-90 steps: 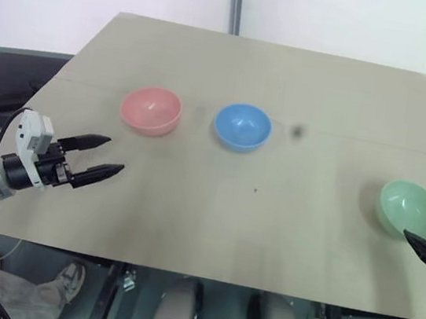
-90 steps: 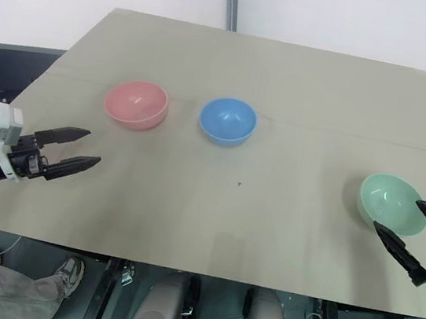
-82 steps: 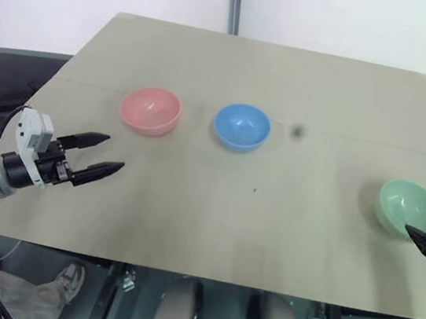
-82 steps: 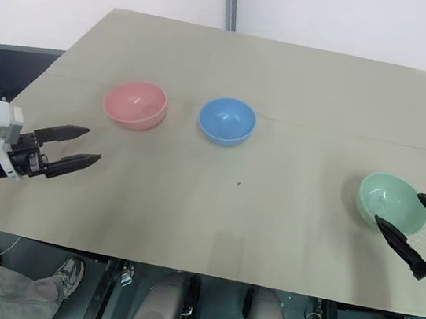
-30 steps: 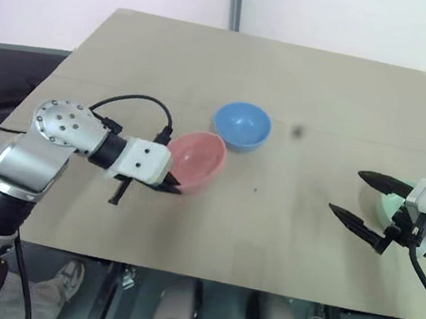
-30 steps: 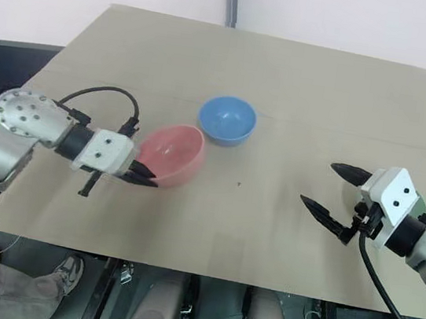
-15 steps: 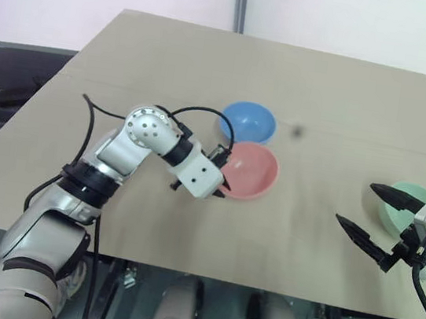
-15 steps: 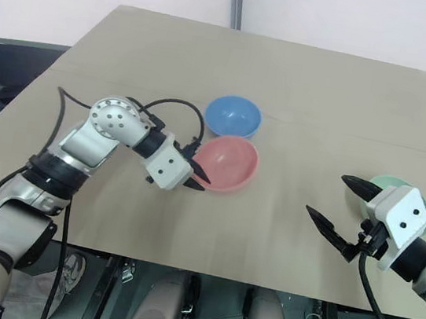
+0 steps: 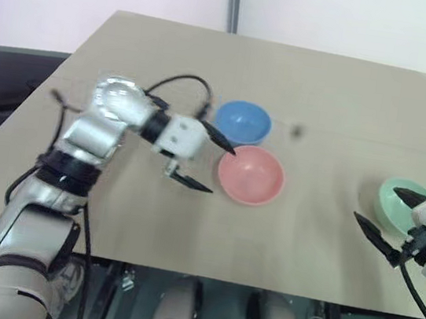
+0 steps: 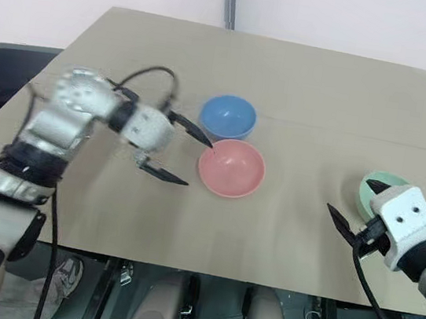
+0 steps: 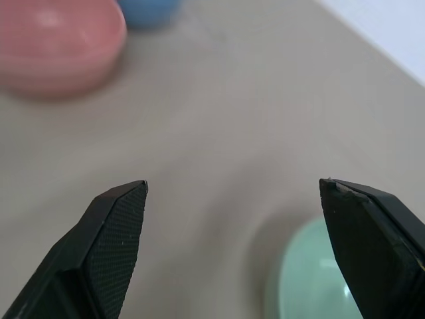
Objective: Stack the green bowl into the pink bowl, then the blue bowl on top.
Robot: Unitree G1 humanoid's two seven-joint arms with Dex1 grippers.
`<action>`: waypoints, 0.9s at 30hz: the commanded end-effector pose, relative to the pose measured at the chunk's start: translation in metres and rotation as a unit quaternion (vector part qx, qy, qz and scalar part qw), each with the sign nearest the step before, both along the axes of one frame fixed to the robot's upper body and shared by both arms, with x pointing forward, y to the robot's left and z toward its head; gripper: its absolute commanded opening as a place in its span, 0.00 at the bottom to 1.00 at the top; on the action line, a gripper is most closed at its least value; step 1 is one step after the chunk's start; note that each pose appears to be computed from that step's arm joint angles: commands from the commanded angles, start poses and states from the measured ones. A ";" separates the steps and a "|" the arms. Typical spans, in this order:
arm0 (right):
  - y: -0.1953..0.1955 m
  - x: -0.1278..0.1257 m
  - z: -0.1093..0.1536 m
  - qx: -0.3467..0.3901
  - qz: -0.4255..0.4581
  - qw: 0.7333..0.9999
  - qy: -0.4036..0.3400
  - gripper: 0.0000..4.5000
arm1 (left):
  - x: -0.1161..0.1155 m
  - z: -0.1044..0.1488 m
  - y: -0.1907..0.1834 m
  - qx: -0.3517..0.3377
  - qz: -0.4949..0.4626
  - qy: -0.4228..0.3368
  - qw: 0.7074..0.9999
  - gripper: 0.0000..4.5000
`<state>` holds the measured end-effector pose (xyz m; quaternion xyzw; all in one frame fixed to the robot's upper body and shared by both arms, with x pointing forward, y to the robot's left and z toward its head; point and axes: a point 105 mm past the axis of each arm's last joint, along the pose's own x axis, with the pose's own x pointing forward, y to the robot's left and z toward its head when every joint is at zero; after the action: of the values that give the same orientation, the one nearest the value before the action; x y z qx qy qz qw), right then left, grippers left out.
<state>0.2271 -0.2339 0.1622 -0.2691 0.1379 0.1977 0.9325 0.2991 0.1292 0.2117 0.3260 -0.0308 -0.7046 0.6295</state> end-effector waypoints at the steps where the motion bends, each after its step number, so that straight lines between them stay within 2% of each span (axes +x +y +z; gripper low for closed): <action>1: -0.021 0.008 -0.011 -0.014 -0.042 0.998 0.034 1.00 | -0.005 0.011 0.017 -0.039 0.036 -0.032 0.998 1.00; 3: -0.027 0.011 -0.017 -0.016 -0.051 0.997 0.056 1.00 | -0.012 0.003 0.026 -0.033 0.044 0.024 0.998 1.00; 5: -0.035 0.017 -0.022 -0.019 -0.063 0.995 0.071 1.00 | -0.012 0.006 0.027 -0.093 0.058 0.049 0.993 1.00; 10: -0.051 0.032 -0.027 -0.015 -0.083 0.992 0.093 1.00 | -0.028 0.002 0.033 -0.087 0.039 0.124 0.988 1.00; 13: -0.058 0.037 -0.031 -0.007 -0.093 0.990 0.108 0.81 | -0.033 0.007 0.033 -0.093 0.029 0.151 0.984 1.00; 15: -0.060 0.039 -0.035 -0.008 -0.094 0.988 0.119 0.61 | -0.035 0.009 0.033 -0.097 0.028 0.175 0.979 1.00; 17: -0.062 0.041 -0.039 -0.011 -0.095 0.988 0.125 0.35 | -0.036 0.010 0.033 -0.102 0.029 0.183 0.977 1.00; 21: -0.058 0.046 -0.033 -0.028 -0.077 0.991 0.106 0.02 | -0.034 0.010 0.034 -0.117 0.046 0.182 0.975 1.00; 24: -0.028 0.048 -0.011 -0.036 0.001 0.998 0.058 0.00 | -0.029 0.006 0.040 -0.129 0.067 0.178 0.973 1.00; 27: 0.030 0.043 0.020 0.000 0.129 0.992 -0.011 0.00 | -0.023 -0.005 0.051 -0.134 0.100 0.182 0.969 1.00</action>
<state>0.2739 -0.2352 0.1526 -0.2700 0.1687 0.2638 0.9105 0.2735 0.1718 0.2025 0.0938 0.0384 -0.6925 0.7143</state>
